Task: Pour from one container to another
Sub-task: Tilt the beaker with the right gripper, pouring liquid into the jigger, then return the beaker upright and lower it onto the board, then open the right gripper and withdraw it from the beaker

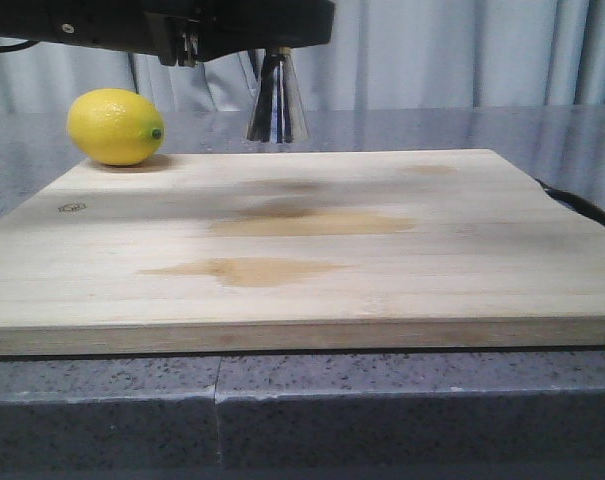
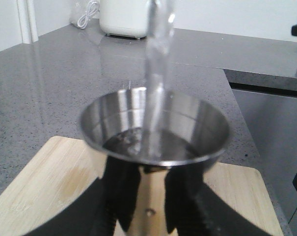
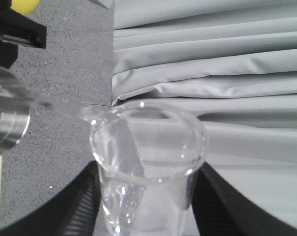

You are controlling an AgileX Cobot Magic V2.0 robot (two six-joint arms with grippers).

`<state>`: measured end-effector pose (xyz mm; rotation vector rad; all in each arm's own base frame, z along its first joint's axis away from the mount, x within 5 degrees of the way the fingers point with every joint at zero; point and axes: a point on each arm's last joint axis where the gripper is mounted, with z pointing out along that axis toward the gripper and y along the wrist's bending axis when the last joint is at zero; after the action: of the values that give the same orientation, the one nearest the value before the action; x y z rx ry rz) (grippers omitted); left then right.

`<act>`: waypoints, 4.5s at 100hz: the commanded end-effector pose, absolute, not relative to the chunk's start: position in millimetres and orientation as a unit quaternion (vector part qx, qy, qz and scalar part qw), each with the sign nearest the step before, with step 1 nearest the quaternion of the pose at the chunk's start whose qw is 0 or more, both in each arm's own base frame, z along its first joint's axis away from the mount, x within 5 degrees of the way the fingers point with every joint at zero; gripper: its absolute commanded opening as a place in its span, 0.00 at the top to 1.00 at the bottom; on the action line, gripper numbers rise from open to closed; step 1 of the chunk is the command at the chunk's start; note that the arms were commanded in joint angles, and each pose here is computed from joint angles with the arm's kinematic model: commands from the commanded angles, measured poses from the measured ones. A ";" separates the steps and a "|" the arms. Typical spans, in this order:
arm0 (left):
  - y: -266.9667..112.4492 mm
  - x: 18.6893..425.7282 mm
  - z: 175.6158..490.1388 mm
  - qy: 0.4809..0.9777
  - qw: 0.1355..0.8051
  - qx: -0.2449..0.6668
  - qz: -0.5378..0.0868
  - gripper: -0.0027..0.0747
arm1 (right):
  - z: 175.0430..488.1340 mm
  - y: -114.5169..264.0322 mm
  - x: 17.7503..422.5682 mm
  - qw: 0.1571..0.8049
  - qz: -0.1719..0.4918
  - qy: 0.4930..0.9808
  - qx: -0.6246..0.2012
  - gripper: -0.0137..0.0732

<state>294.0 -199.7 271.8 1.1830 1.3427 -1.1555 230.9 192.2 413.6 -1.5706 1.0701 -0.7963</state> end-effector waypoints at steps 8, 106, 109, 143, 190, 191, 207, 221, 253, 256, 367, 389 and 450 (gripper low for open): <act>-201.2 282.9 303.4 0.494 0.516 0.475 -0.514 0.68 | 438.4 188.2 225.0 0.549 -0.357 0.405 -0.638 0.52; -201.2 282.9 303.4 0.494 0.516 0.475 -0.514 0.68 | 441.5 163.5 231.1 0.638 -0.116 0.647 -0.401 0.52; -201.2 282.9 303.4 0.494 0.516 0.475 -0.514 0.68 | 440.9 158.3 233.4 0.642 -0.104 0.654 -0.387 0.52; -201.2 282.9 303.4 0.494 0.516 0.475 -0.514 0.68 | 397.8 84.4 259.3 0.665 -0.012 0.712 -0.226 0.52; -201.2 282.9 303.4 0.494 0.516 0.475 -0.514 0.68 | 297.6 65.5 262.2 0.719 0.106 0.664 -0.174 0.52; -201.2 282.9 303.4 0.494 0.516 0.475 -0.514 0.68 | 296.6 65.7 262.9 0.719 0.107 0.665 -0.174 0.52; -201.2 282.9 303.4 0.494 0.516 0.475 -0.514 0.68 | 275.9 69.7 277.3 0.706 0.120 0.676 -0.174 0.52; -201.2 282.9 303.4 0.494 0.516 0.475 -0.514 0.68 | 260.4 73.7 287.7 0.706 0.137 0.672 -0.176 0.52; -201.2 282.9 303.4 0.494 0.516 0.475 -0.514 0.68 | 225.5 79.4 304.0 0.699 0.134 0.673 -0.201 0.52; -201.2 282.9 303.4 0.494 0.516 0.475 -0.514 0.68 | 223.3 79.6 304.7 0.697 0.135 0.675 -0.201 0.52; -201.2 282.9 303.4 0.494 0.516 0.475 -0.514 0.68 | 239.5 74.8 285.4 0.623 0.139 0.747 -0.186 0.18; -201.2 282.9 303.4 0.494 0.516 0.475 -0.514 0.68 | 259.0 59.6 256.5 0.551 0.100 0.818 -0.136 0.18; -201.2 282.9 303.4 0.494 0.516 0.475 -0.514 0.68 | 306.6 44.1 175.8 0.522 -0.007 0.851 -0.062 0.18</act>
<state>294.1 -199.7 271.7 1.1835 1.3428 -1.1526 181.8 44.6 292.5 -0.1325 2.0838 -0.0155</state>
